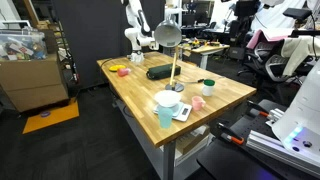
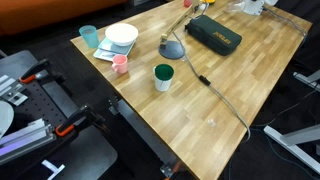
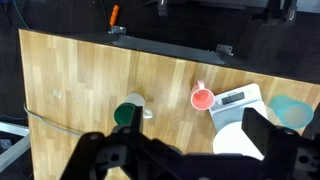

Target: Turn on the light

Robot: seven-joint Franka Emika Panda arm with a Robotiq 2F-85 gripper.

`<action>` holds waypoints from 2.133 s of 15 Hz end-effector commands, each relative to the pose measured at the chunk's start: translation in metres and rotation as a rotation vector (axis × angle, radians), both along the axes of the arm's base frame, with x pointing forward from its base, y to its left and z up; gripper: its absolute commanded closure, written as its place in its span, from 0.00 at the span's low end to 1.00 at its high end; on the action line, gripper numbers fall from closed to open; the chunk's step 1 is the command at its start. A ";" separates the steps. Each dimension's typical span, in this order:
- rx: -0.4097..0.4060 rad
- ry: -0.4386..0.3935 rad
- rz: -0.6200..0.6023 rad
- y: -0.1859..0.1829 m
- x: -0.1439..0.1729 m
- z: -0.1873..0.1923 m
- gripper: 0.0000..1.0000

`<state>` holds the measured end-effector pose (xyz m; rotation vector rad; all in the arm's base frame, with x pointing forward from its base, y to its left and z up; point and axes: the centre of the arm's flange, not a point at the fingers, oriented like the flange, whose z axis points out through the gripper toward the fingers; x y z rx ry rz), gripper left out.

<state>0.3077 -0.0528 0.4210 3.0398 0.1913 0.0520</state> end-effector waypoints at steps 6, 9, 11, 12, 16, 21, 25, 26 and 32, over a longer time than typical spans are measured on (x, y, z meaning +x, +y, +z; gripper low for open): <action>0.069 -0.018 -0.008 -0.011 0.032 0.004 0.00; 0.077 -0.033 -0.032 -0.022 0.054 0.002 0.00; 0.056 -0.043 -0.046 -0.018 0.039 0.002 0.00; 0.057 -0.040 -0.050 -0.020 0.045 0.000 0.00; 0.058 -0.031 -0.053 -0.022 0.052 -0.001 0.00; 0.073 -0.050 -0.090 -0.035 0.062 0.001 0.00; 0.077 -0.034 -0.128 -0.071 0.091 -0.005 0.00; 0.073 -0.024 -0.136 -0.080 0.101 -0.009 0.00; 0.059 -0.005 -0.177 -0.094 0.122 -0.024 0.00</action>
